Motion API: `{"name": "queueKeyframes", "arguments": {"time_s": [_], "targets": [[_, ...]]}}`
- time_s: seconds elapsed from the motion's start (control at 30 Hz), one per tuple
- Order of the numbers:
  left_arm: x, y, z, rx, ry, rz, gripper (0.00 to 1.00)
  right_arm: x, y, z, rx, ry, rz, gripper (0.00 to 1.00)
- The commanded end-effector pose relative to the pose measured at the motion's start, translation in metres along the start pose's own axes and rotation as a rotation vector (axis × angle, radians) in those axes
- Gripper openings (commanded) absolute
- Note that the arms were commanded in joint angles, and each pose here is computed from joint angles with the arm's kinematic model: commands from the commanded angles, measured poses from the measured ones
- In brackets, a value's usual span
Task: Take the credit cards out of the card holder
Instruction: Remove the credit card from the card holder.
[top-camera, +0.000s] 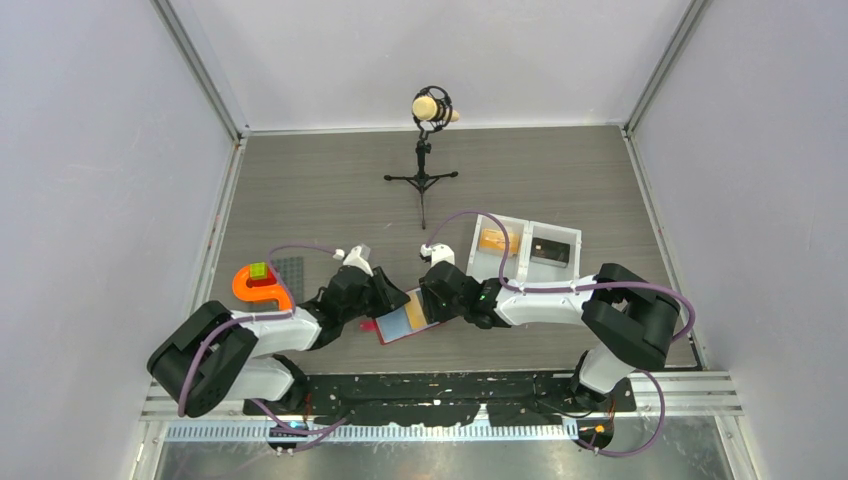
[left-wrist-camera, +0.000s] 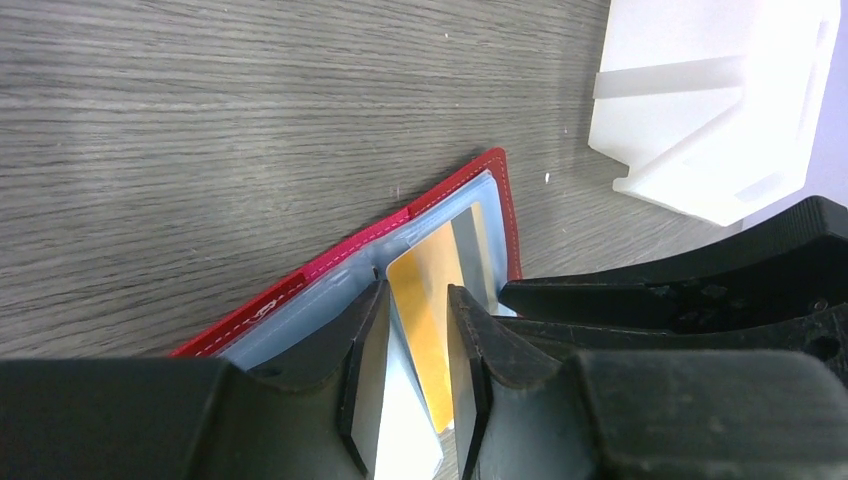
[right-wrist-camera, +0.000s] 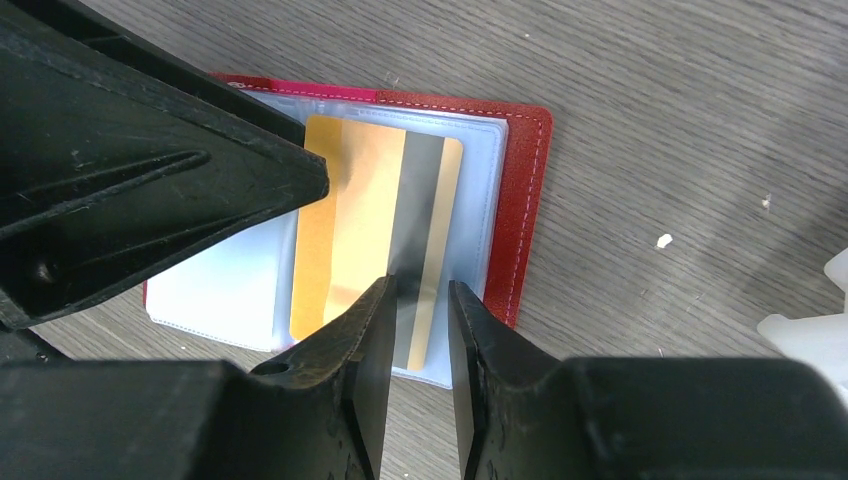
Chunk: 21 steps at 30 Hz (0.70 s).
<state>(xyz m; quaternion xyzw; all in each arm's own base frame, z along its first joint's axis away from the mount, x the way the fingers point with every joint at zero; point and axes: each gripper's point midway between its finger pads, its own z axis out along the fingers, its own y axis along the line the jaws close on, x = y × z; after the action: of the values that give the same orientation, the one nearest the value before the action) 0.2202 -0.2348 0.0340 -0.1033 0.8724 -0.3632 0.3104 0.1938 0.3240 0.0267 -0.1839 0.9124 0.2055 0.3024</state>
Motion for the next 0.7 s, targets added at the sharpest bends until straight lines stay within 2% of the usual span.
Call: {"name": "queueKeyframes", "arguments": {"time_s": [0.0, 0.2, 0.37, 0.47, 0.67], "targets": [[0.002, -0.012, 0.000, 0.068, 0.016, -0.020, 0.29, 0.005, -0.003, -0.002, 0.005, 0.014, 0.016, 0.33], [0.004, -0.010, 0.001, 0.065, 0.022, -0.020, 0.28, 0.005, -0.003, -0.003, 0.004, 0.013, 0.015, 0.32], [0.004, -0.016, 0.000, 0.085, 0.029, -0.025, 0.21, 0.004, -0.002, -0.003, 0.002, 0.012, 0.017, 0.32], [0.004, -0.022, -0.003, 0.113, 0.034, -0.037, 0.16, 0.004, -0.002, -0.003, 0.001, 0.011, 0.019, 0.32], [0.003, -0.031, -0.007, 0.152, 0.036, -0.061, 0.00, 0.004, -0.002, -0.002, -0.002, 0.012, 0.020, 0.32]]}}
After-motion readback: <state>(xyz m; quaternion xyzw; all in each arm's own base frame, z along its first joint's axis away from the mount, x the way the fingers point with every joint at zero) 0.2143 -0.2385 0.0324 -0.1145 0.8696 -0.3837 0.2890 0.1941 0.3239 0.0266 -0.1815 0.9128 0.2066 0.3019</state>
